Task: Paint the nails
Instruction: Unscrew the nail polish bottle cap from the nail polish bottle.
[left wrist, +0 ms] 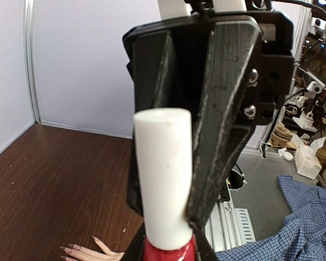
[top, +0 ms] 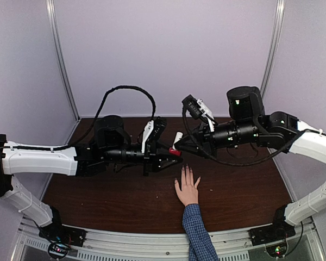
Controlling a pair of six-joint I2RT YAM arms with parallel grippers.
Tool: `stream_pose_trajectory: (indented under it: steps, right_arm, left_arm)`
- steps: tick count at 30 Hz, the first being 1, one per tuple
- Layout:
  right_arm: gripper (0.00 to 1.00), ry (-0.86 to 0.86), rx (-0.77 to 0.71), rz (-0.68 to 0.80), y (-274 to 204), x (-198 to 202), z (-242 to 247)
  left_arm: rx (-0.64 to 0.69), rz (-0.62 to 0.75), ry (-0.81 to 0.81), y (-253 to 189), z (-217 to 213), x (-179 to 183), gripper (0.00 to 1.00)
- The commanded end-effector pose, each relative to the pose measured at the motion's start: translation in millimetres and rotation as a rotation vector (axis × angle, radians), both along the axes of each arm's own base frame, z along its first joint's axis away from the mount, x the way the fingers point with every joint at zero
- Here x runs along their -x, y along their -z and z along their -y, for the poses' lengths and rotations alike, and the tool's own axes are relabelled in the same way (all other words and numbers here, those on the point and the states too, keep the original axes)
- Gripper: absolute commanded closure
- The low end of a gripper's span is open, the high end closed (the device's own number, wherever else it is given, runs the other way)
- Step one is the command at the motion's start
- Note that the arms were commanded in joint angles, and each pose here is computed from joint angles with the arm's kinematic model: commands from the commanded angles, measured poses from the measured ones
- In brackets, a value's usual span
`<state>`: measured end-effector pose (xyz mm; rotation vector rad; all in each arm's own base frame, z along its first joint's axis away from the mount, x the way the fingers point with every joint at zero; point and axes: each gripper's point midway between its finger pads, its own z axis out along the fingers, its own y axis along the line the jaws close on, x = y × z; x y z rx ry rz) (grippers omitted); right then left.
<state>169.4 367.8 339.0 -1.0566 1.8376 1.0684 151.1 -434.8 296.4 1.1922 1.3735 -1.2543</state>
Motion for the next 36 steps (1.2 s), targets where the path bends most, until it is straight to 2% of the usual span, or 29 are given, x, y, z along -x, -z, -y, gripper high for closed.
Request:
stream_pose_trajectory:
  steps: [1, 11, 13, 16, 19, 21, 24, 29, 36]
  right_arm:
    - [1.00, -0.102, -0.072, 0.028, -22, 12, -9]
    - [1.00, -0.336, -0.152, 0.051, -35, 48, -16]
    - [0.95, -0.340, -0.151, 0.052, -36, 48, -15]
    - [0.87, -0.315, -0.132, 0.056, -35, 45, -13]
    - [0.70, -0.248, -0.113, 0.056, -33, 35, -8]
    - [0.53, -0.196, -0.111, 0.049, -32, 28, -6]
    - [0.40, -0.102, -0.112, 0.052, -31, 14, -1]
    - [0.37, 0.133, -0.079, 0.034, -26, -23, 9]
    - [0.41, 0.275, -0.052, -0.018, -20, -44, 13]
  left_arm:
    - [0.119, 0.097, 0.197, -30, 3, 35, 1.00]
    - [0.198, 0.102, 0.407, -47, -1, 66, 1.00]
    - [0.188, 0.095, 0.395, -45, 0, 64, 1.00]
    - [0.134, 0.118, 0.272, -37, 0, 48, 1.00]
    - [0.113, 0.164, 0.077, -35, -8, 22, 1.00]
    - [0.110, 0.177, -0.051, -36, -16, 4, 1.00]
    - [0.076, 0.168, -0.182, -28, -20, -18, 1.00]
    - [0.017, 0.135, -0.265, -14, -14, -37, 1.00]
    - [-0.017, 0.102, -0.372, -3, -13, -58, 1.00]
